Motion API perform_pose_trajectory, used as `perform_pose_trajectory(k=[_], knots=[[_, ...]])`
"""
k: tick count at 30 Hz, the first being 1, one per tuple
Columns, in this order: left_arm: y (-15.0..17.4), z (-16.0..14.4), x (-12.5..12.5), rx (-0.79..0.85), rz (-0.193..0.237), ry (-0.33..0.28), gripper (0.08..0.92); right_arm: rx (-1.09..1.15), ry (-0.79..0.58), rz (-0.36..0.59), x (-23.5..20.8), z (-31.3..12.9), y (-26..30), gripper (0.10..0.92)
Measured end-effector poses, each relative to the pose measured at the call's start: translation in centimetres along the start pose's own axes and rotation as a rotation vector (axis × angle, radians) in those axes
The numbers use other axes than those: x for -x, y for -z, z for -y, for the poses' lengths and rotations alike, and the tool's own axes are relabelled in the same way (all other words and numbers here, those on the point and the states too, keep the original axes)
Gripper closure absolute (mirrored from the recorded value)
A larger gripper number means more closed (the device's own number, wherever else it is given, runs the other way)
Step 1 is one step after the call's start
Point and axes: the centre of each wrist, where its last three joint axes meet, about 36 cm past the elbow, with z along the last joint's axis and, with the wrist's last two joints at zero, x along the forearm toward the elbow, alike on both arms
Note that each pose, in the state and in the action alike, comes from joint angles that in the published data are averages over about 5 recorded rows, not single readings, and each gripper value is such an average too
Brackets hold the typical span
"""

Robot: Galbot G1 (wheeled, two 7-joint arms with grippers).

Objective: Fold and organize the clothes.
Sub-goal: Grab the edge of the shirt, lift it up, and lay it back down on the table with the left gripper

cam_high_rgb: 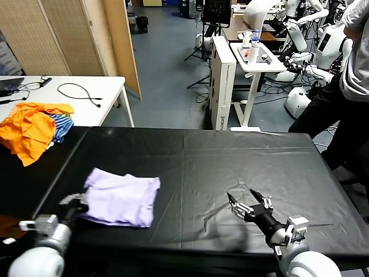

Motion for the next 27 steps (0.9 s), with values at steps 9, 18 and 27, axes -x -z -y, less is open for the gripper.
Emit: perform_pose_trajectory(k=[9, 18, 27], knots=[[4.3, -3.0, -1.3, 0.195, 0.087, 0.124, 0.824, 0.010, 0.003, -0.009, 0.1, -0.2, -0.4, 0.115], [3.9, 6.0, -2.7, -0.001, 0.059, 0.000, 0.824, 0.006, -0.002, -0.013, 0.0, -0.2, -0.5, 0.115], [2.0, 18.7, -2.9, -0.306, -0.012, -0.260, 0.824, 0.005, -0.012, -0.027, 0.1, -0.1, -1.0, 0.115]])
